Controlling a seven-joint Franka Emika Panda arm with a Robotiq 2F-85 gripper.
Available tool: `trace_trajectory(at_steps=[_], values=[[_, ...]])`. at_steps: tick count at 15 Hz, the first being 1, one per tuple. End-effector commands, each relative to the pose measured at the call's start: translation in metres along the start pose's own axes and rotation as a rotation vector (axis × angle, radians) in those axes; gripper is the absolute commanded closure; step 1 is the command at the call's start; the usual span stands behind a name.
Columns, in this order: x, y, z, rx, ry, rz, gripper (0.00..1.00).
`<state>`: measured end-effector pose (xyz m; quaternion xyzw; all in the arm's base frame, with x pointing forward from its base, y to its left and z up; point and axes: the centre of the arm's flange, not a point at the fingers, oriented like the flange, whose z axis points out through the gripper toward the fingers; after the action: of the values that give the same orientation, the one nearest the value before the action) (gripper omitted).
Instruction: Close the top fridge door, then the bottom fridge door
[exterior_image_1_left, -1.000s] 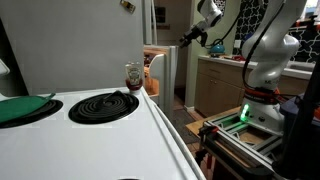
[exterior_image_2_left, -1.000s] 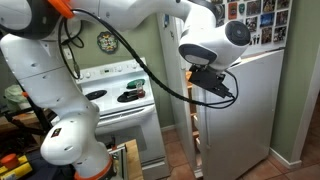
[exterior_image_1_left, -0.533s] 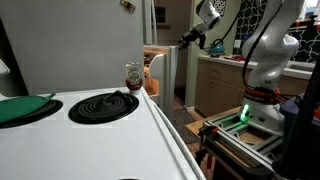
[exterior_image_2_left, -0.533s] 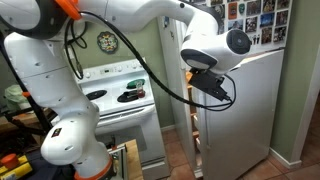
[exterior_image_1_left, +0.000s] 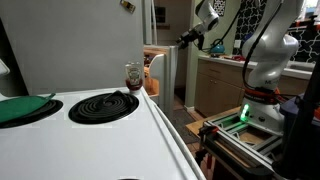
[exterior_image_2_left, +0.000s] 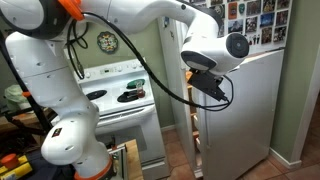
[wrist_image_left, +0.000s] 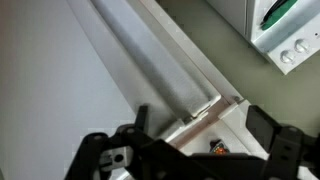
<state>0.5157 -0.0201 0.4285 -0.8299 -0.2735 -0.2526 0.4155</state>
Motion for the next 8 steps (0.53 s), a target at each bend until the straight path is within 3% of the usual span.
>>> trace_trajectory(at_steps=[1,4,8], values=[[-0.003,-0.003,0.007,0.034,0.008,0.029,0.00],[-0.003,-0.007,0.010,0.069,0.007,0.044,0.00],[-0.003,-0.023,0.026,0.238,0.056,0.086,0.00]])
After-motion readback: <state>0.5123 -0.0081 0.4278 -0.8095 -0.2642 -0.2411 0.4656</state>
